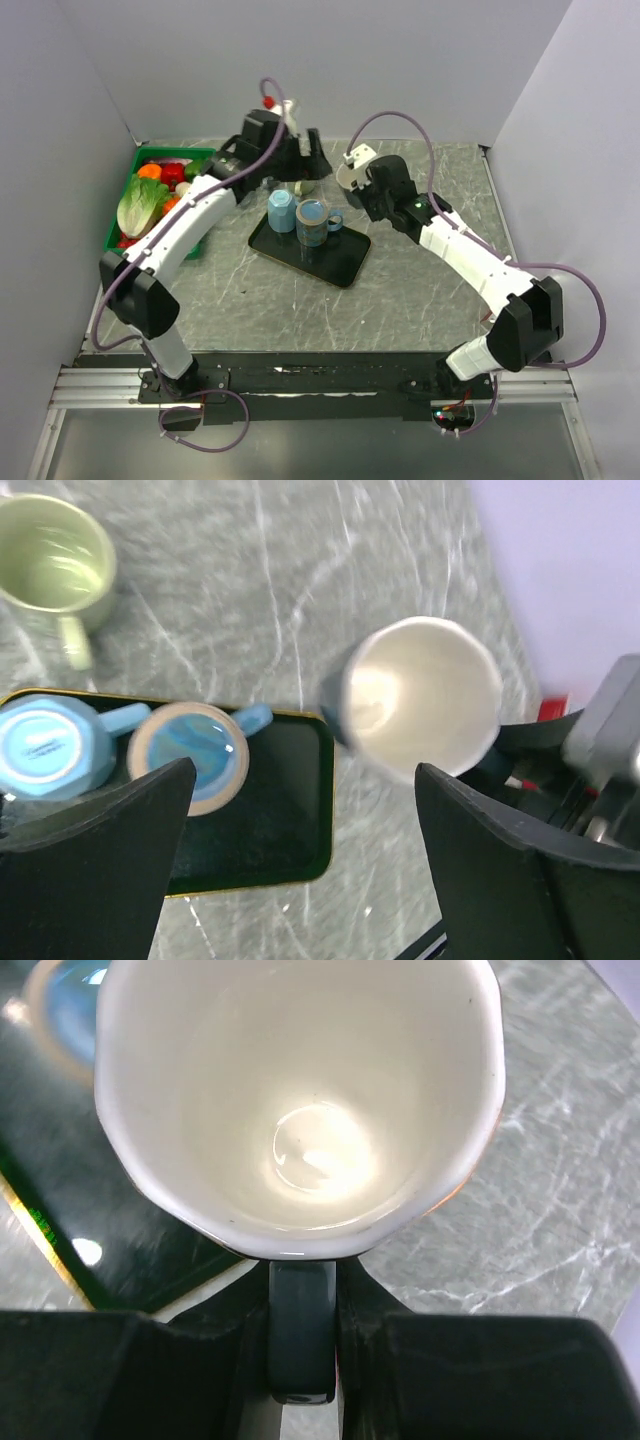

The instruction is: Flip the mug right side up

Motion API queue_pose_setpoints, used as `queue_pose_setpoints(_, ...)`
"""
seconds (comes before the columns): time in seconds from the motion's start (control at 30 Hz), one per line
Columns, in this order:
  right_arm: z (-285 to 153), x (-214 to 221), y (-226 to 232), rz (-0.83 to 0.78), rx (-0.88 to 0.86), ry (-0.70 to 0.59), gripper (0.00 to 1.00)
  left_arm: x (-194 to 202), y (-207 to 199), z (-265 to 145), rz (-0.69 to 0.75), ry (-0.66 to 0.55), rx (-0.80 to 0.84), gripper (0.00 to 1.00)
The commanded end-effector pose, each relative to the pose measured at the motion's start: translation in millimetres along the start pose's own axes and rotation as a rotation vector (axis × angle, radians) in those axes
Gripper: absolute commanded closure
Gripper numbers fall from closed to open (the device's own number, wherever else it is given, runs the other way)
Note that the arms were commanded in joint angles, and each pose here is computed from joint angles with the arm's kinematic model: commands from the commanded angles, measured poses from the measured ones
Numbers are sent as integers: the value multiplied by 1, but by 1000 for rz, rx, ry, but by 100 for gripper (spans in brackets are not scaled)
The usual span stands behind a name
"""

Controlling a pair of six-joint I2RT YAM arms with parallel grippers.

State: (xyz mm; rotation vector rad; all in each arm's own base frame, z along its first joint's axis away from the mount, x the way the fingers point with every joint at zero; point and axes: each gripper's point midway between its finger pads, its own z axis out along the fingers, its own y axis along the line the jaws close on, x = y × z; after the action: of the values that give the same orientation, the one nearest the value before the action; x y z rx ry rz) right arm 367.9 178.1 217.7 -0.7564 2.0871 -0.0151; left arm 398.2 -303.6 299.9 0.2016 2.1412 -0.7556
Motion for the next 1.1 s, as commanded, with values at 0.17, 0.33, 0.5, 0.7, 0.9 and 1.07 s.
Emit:
queue_pose_setpoints(0.17, 49, -89, -51, 210, 152, -308, 100, -41, 48, -46, -196, -178, -86, 4)
queue_pose_setpoints(0.33, 92, -89, -58, 242, 107, -266, 100, -33, 56, -50, -201, -164, -112, 4)
queue_pose_setpoints(0.5, 119, -87, -66, 272, 57, -231, 100, -25, 57, -52, -210, -155, -108, 4)
queue_pose_setpoints(0.7, 147, -81, -58, 274, -22, -182, 100, -23, 56, -45, -216, -135, -98, 4)
queue_pose_setpoints(0.9, 166, -63, -48, 276, -58, -100, 100, -25, 56, -34, -216, -112, -89, 4)
queue_pose_setpoints(1.07, 180, -43, -36, 274, -99, -43, 100, -23, 57, -26, -215, -92, -90, 4)
